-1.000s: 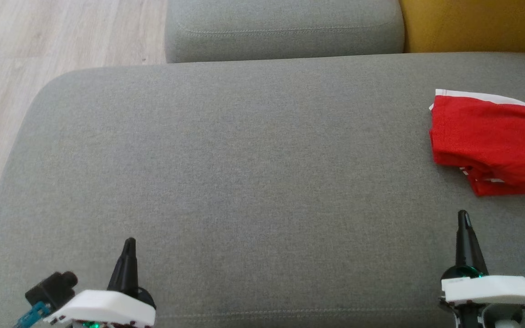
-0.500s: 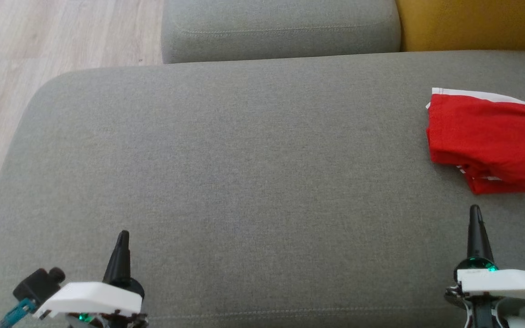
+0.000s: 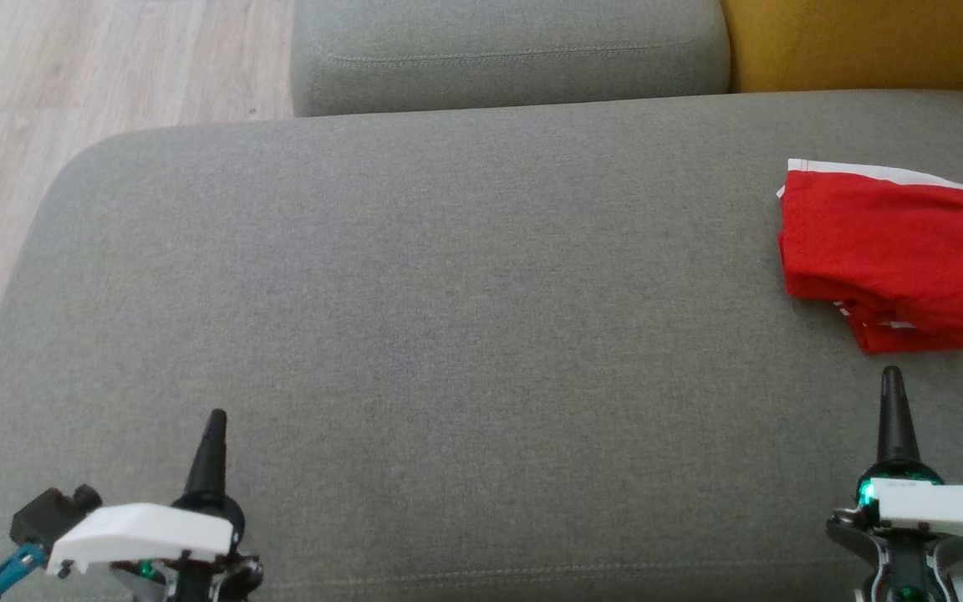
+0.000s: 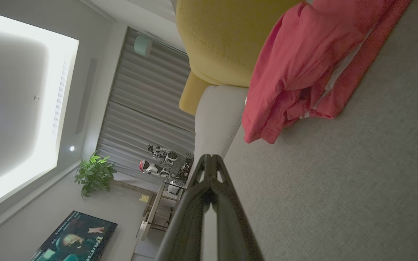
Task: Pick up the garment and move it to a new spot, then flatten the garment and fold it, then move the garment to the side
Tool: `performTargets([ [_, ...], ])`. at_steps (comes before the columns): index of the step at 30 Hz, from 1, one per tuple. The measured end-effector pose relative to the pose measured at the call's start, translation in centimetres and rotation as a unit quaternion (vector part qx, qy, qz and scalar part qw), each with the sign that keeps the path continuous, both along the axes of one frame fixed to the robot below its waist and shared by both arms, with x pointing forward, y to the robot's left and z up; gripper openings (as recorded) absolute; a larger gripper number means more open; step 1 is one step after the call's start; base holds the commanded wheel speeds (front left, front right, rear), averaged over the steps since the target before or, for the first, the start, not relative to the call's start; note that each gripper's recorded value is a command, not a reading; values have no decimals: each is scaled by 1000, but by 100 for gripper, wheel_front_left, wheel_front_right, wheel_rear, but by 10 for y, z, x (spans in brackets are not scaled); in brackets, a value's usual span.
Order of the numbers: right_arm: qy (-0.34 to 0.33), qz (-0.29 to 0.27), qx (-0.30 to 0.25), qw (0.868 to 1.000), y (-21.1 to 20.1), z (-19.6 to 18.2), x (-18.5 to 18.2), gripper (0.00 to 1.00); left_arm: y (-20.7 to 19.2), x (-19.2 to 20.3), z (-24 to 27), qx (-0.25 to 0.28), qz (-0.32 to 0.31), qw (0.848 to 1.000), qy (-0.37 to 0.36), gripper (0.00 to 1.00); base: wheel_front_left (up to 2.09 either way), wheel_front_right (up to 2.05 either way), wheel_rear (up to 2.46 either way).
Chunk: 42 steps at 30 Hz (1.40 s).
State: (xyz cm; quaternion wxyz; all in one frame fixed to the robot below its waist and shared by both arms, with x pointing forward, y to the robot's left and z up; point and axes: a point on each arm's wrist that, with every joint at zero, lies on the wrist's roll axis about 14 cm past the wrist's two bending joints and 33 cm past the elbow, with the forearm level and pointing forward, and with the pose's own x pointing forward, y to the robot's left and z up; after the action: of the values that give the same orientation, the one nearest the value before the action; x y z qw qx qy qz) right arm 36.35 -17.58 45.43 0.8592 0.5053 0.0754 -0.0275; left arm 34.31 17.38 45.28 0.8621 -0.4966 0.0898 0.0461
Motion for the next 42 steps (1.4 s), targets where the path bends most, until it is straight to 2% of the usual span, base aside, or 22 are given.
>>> performTargets([
  [24,-5,-39,137,990,-17,7,3,0,6,15,9,-143,19,989,-16,0,0,0,0],
  [42,-26,-64,251,965,-30,19,8,0,13,30,23,-259,32,964,-45,0,0,0,0],
])
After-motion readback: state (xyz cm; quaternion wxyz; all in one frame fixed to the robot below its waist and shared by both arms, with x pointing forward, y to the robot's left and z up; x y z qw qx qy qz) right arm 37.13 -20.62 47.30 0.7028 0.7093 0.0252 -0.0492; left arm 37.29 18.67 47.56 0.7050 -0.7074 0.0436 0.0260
